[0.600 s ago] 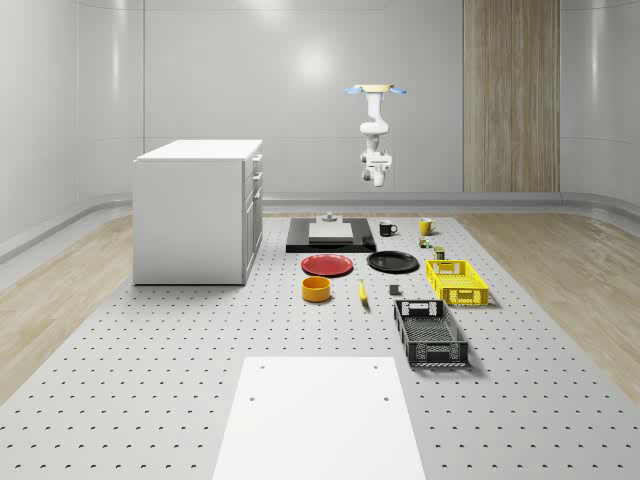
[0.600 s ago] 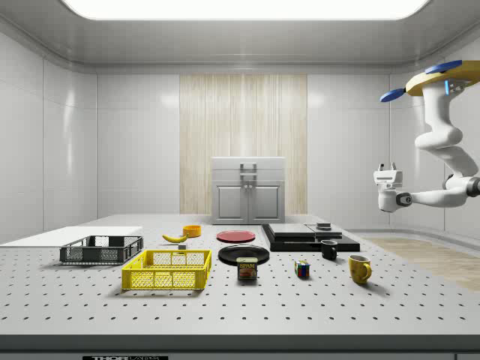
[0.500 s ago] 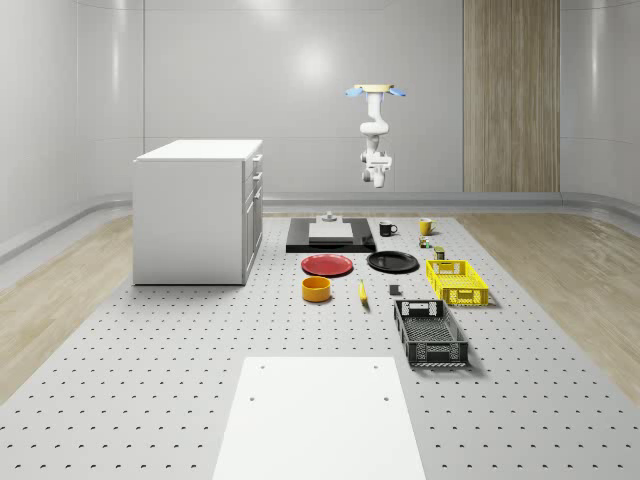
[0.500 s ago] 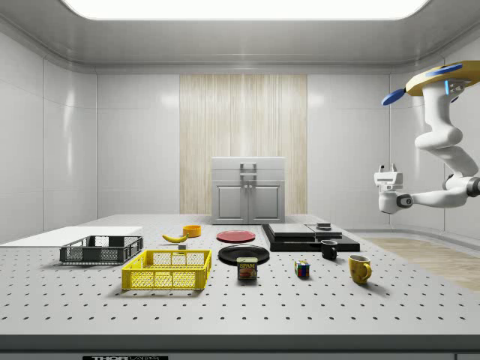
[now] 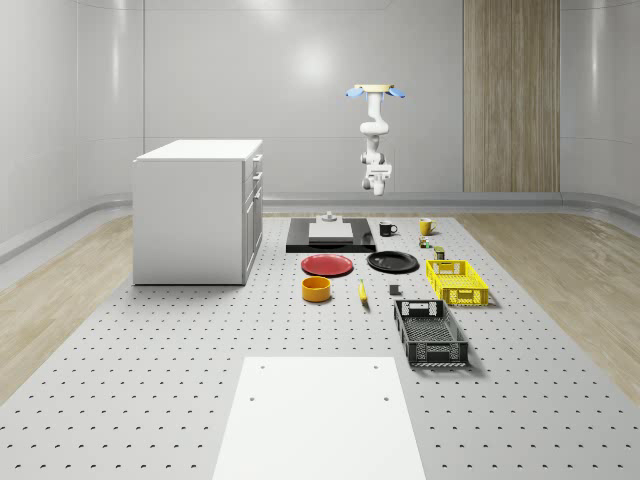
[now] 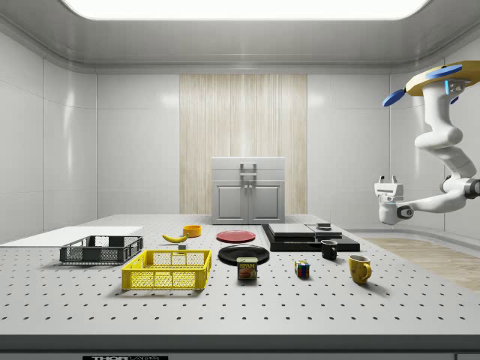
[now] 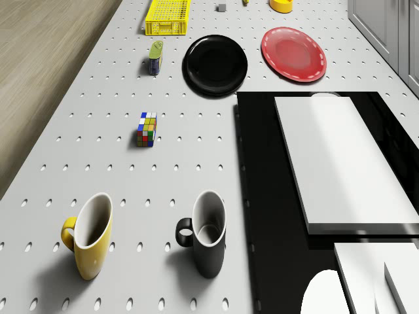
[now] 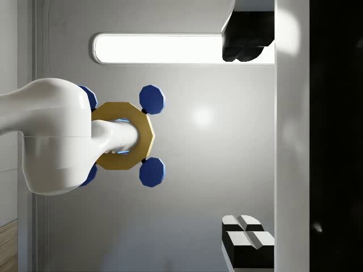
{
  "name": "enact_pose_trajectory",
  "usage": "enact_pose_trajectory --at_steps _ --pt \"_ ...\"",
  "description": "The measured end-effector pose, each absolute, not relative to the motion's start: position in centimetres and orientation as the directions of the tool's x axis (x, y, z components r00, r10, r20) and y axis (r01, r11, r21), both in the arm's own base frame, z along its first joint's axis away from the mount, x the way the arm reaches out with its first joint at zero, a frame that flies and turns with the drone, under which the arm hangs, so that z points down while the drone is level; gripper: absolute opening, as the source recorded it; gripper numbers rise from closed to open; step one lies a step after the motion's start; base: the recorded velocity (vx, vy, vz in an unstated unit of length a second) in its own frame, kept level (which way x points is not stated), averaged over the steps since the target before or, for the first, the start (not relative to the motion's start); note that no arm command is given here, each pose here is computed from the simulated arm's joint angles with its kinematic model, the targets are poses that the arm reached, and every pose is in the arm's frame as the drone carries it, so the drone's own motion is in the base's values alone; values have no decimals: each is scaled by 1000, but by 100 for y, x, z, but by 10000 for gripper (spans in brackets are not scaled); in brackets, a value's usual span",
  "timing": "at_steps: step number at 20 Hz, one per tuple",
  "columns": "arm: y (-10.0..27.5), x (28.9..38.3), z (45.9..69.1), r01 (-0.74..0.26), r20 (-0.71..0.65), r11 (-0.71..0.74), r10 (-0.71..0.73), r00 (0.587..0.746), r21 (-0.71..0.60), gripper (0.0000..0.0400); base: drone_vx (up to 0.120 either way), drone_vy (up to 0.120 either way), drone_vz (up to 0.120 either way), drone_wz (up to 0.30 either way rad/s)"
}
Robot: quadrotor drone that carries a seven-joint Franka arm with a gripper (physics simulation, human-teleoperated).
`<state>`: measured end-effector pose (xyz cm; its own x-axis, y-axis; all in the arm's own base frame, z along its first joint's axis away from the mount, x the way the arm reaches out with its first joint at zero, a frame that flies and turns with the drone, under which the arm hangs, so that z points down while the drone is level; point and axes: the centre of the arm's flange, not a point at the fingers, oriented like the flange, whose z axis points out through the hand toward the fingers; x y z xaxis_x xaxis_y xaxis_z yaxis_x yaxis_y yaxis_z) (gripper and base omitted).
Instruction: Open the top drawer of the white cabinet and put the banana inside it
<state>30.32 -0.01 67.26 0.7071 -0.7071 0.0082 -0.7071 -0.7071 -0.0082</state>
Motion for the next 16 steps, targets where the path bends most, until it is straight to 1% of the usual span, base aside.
enact_pose_trajectory --at_steps 5,12,16 --pt "0 3041 6848 -707 11 -707 -707 707 -11 400 0 0 0 0" --pt "0 3041 6901 -707 15 -707 -707 707 -15 400 0 0 0 0" --pt "0 3039 6909 -707 17 -707 -707 707 -17 400 0 -110 0 0"
